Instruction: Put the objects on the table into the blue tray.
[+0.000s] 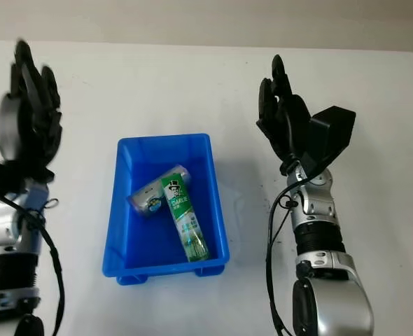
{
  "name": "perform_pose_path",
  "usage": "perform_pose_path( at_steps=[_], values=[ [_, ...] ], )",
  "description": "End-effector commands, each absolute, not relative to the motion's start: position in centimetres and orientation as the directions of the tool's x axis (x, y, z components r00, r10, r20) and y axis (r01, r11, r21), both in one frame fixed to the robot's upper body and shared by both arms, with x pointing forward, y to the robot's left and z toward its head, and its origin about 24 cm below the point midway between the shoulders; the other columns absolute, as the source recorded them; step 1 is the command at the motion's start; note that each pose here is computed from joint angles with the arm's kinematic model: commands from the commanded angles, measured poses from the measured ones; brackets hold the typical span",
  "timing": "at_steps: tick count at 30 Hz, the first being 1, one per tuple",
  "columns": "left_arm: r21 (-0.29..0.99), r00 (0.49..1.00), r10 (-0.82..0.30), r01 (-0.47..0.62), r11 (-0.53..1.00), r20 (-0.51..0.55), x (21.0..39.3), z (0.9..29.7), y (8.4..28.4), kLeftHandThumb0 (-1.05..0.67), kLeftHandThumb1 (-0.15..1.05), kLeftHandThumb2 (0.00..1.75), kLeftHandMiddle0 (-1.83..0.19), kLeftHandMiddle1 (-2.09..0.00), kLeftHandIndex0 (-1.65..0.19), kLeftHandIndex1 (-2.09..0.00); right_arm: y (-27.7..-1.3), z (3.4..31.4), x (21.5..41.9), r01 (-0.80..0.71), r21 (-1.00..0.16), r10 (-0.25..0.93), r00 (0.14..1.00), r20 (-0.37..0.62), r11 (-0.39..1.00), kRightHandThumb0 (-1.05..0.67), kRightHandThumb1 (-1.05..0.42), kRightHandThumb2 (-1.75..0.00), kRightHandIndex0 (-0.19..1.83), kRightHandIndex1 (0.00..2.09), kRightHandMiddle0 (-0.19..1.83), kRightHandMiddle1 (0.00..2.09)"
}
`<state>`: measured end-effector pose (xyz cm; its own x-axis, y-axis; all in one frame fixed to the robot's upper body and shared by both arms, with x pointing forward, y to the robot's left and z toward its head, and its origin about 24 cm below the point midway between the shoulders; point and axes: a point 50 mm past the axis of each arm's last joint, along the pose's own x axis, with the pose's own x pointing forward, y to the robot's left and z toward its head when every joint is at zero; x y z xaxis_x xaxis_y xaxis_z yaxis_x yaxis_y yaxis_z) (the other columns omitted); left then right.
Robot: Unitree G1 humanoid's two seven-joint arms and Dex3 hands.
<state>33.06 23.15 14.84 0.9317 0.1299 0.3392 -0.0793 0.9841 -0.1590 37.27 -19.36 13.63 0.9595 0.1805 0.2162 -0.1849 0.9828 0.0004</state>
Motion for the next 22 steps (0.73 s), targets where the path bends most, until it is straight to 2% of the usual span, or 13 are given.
perform_pose_path(
  at_steps=[1, 10, 22],
  values=[
    [-0.164, 0.936, 0.127, -0.076, 0.984, 0.329, 33.3, 14.6, 23.3, -0.79, 1.05, 0.73, 0.19, 0.00, 0.19, 0.00, -19.8, 14.0, 37.1, -0.166, -0.019, 0.166, 0.961, 0.222, 0.986, -0.77, -1.05, -0.74, -0.19, 0.00, -0.19, 0.00],
    [-0.175, 0.967, 0.091, -0.049, 0.983, 0.238, 34.5, 12.9, 24.1, -0.82, 1.05, 0.71, 0.19, 0.00, 0.19, 0.00, -19.8, 14.0, 37.2, -0.151, -0.010, 0.150, 0.966, 0.211, 0.988, -0.77, -1.05, -0.76, -0.19, 0.00, -0.19, 0.00],
    [-0.141, 0.968, 0.057, -0.023, 0.990, 0.245, 34.8, 13.5, 24.1, -0.81, 1.05, 0.70, 0.19, 0.00, 0.19, 0.00, -19.7, 14.3, 37.4, -0.156, -0.009, 0.154, 0.964, 0.218, 0.988, -0.74, -1.05, -0.76, -0.19, 0.00, -0.19, 0.00]
  ],
)
